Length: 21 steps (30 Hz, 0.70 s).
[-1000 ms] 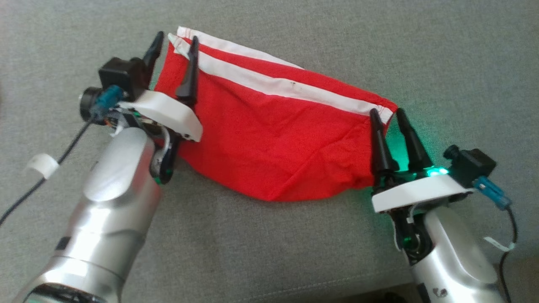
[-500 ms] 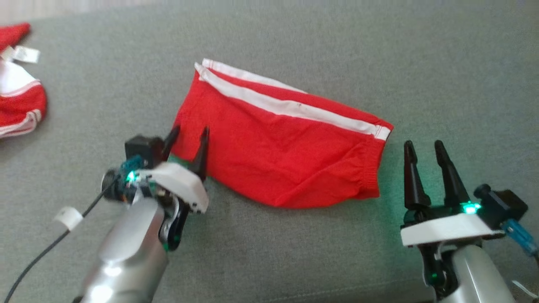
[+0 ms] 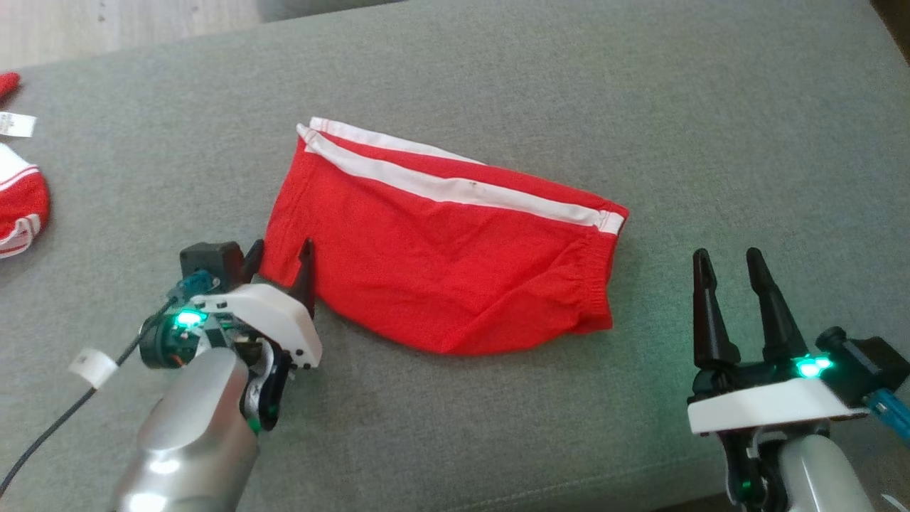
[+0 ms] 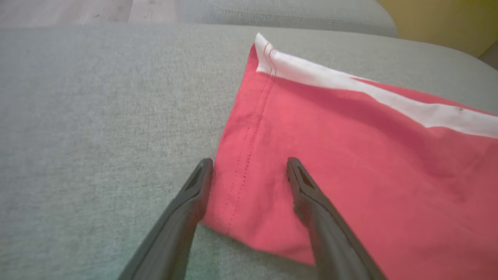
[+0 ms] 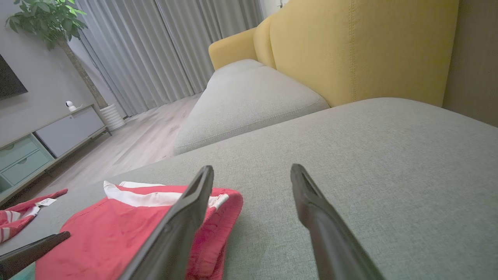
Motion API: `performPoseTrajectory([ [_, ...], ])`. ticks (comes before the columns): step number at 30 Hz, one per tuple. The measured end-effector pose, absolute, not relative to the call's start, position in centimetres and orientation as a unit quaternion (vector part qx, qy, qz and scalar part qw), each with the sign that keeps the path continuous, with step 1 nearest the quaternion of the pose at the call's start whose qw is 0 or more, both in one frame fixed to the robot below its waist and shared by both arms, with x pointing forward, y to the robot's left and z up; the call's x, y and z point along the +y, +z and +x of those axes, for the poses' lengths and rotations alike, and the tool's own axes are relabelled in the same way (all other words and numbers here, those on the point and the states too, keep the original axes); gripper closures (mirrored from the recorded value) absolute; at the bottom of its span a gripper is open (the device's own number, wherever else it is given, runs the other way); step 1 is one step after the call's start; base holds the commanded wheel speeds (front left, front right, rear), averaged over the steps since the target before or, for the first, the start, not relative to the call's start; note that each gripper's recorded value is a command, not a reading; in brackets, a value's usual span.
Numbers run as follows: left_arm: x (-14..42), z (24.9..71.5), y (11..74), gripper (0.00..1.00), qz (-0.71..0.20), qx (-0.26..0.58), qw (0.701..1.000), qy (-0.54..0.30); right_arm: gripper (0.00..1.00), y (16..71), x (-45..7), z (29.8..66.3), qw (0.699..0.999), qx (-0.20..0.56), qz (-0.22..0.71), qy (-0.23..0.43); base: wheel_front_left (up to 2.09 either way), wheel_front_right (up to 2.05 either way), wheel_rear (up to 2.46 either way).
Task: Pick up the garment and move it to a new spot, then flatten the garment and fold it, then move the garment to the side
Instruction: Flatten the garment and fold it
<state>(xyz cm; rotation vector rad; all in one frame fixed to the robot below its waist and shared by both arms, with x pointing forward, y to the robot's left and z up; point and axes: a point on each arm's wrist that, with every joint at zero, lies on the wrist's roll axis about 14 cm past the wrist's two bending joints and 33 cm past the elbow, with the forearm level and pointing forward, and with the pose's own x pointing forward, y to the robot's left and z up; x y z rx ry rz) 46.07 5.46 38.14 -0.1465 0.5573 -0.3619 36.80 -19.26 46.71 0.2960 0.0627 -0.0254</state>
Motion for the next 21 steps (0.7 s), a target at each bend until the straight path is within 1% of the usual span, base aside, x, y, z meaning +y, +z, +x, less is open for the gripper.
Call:
performPoseTrajectory([
  [4, 5.3, 46.2, 37.0, 0.00, -0.071, 0.300, 0.934, -0.178, 0.00, 46.3, -19.3, 36.7, 0.988, 0.038, 0.147, -0.015, 0.00, 0.00, 0.00],
  [11, 3.9, 46.5, 36.9, 0.00, -0.080, 0.320, 0.921, -0.209, 0.00, 46.0, -19.4, 36.4, 0.988, 0.043, 0.148, -0.019, 0.00, 0.00, 0.00],
  [12, 3.6, 46.4, 36.9, 0.13, -0.082, 0.322, 0.919, -0.214, 0.00, 46.0, -19.5, 36.4, 0.988, 0.043, 0.148, -0.019, 0.00, 0.00, 0.00],
  [13, 3.5, 46.5, 36.9, 0.56, -0.083, 0.321, 0.918, -0.216, 0.00, 46.0, -19.5, 36.4, 0.988, 0.044, 0.148, -0.020, 0.00, 0.00, 0.00],
  [14, 3.5, 46.5, 36.9, 0.89, -0.083, 0.321, 0.918, -0.216, 0.00, 46.0, -19.5, 36.4, 0.988, 0.044, 0.148, -0.020, 0.00, 0.00, 0.00],
  [15, 3.3, 46.5, 37.0, 1.00, -0.085, 0.321, 0.918, -0.218, 0.00, 45.9, -19.5, 36.4, 0.988, 0.045, 0.148, -0.021, 0.00, 0.00, 0.00],
  [18, 2.8, 46.5, 37.3, 1.00, -0.088, 0.317, 0.918, -0.223, 0.00, 46.1, -19.6, 36.4, 0.988, 0.042, 0.148, -0.021, 0.00, 0.00, 0.00],
  [21, 3.3, 46.5, 38.2, 1.00, -0.092, 0.298, 0.926, -0.213, 0.00, 46.6, -19.7, 36.5, 0.988, 0.033, 0.147, -0.020, 0.00, 0.00, 0.00],
])
